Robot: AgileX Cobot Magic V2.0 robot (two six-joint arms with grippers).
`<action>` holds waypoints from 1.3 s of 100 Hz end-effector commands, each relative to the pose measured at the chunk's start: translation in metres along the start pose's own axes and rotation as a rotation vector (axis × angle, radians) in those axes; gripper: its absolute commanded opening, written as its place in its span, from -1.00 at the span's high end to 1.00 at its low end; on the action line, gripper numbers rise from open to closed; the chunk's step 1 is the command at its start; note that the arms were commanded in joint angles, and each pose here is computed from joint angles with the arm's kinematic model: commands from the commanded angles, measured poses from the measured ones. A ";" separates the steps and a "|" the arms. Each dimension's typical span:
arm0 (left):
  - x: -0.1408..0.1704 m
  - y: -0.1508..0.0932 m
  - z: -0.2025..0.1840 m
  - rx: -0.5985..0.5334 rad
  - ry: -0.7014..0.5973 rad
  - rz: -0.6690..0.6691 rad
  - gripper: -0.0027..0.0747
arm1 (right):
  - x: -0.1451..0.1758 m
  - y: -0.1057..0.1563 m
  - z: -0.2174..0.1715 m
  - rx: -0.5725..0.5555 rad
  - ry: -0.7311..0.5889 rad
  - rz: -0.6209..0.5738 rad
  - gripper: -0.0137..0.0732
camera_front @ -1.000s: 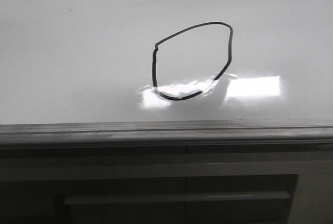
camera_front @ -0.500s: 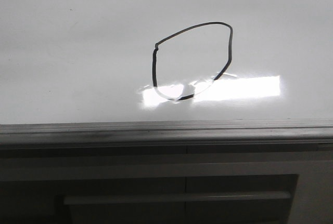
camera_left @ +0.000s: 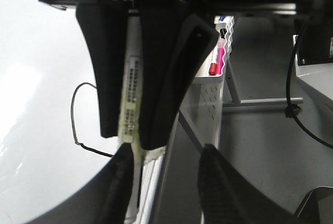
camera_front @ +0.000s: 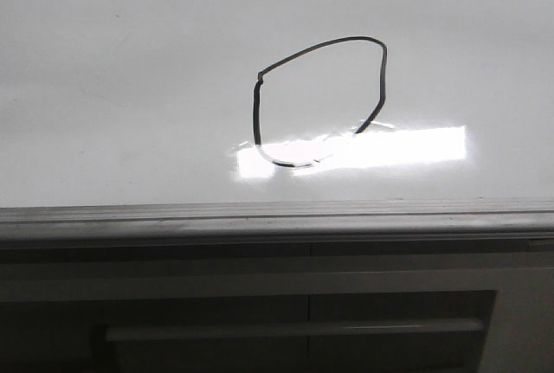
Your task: Write number 0 on whiteboard
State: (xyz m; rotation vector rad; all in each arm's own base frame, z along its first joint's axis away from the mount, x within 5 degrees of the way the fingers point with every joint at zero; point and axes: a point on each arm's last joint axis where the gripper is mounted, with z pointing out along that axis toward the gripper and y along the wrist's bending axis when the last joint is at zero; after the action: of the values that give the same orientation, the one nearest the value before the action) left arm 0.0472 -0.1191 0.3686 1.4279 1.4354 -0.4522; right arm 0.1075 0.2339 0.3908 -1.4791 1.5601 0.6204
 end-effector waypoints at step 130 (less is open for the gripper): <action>0.002 0.011 0.005 -0.148 -0.034 -0.305 0.98 | -0.019 -0.029 -0.055 0.237 -0.231 0.001 -0.48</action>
State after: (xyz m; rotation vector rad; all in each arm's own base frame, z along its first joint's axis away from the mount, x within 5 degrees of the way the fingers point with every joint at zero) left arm 0.0575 -0.1151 0.3586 1.1959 1.6740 -0.4709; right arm 0.1193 0.2152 0.4093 -1.3411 1.5050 0.5785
